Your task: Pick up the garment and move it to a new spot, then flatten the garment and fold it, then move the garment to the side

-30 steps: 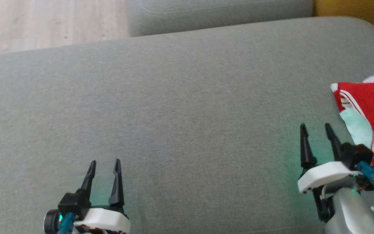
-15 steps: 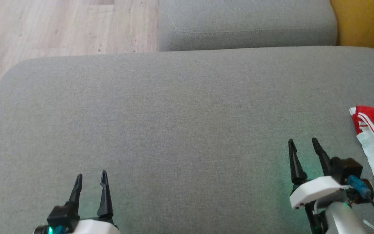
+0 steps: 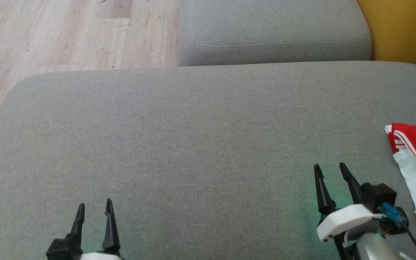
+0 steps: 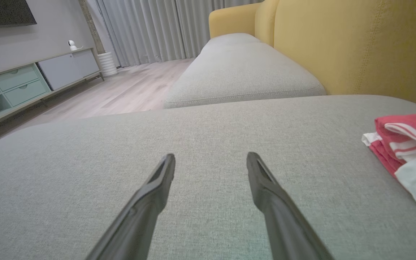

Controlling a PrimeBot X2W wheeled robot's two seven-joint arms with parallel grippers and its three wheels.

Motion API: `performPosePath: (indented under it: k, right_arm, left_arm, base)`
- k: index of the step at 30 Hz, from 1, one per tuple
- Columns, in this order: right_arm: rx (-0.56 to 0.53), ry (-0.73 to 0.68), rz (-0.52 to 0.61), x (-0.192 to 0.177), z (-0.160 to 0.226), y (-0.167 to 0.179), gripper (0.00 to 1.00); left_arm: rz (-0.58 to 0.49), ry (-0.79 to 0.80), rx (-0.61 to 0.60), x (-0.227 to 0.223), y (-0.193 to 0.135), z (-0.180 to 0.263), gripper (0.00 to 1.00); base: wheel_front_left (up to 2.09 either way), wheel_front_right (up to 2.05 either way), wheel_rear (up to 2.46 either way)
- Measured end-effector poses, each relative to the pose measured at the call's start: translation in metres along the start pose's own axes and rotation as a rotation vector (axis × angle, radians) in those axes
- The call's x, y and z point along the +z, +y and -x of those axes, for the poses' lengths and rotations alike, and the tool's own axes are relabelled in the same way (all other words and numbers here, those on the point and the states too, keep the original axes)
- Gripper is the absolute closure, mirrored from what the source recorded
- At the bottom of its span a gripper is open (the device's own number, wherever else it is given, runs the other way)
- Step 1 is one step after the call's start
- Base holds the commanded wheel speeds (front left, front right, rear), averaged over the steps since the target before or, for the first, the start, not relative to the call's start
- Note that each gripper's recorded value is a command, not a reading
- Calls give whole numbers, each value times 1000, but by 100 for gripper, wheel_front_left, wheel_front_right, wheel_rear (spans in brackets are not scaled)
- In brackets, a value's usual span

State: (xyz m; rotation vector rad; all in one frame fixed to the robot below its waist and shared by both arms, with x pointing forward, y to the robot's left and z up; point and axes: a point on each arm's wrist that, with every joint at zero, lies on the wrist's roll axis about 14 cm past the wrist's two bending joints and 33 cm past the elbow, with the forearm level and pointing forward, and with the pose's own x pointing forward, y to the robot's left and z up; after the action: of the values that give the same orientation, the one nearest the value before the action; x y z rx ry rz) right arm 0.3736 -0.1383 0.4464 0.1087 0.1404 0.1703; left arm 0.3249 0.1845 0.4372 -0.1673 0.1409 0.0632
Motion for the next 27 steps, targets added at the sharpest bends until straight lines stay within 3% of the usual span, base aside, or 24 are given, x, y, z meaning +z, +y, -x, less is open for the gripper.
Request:
performPosePath:
  k: [3,4,12,27]
  right_arm:
    - [-1,12,-4,-5,4,0,0]
    - [-2,14,-4,-6,5,0,100]
    - [-40,177,-49,-59,34,-6,100]
    - [-104,143,-222,-48,29,-17,100]
  left_arm:
    - [17,14,4,-5,1,3,0]
    - [25,16,4,-5,1,3,100]
    - [46,153,36,-47,9,21,100]
    - [207,172,67,-46,10,18,100]
  base:
    - [0,0,0]
    - [0,0,0]
    - [0,0,0]
    - [0,0,0]
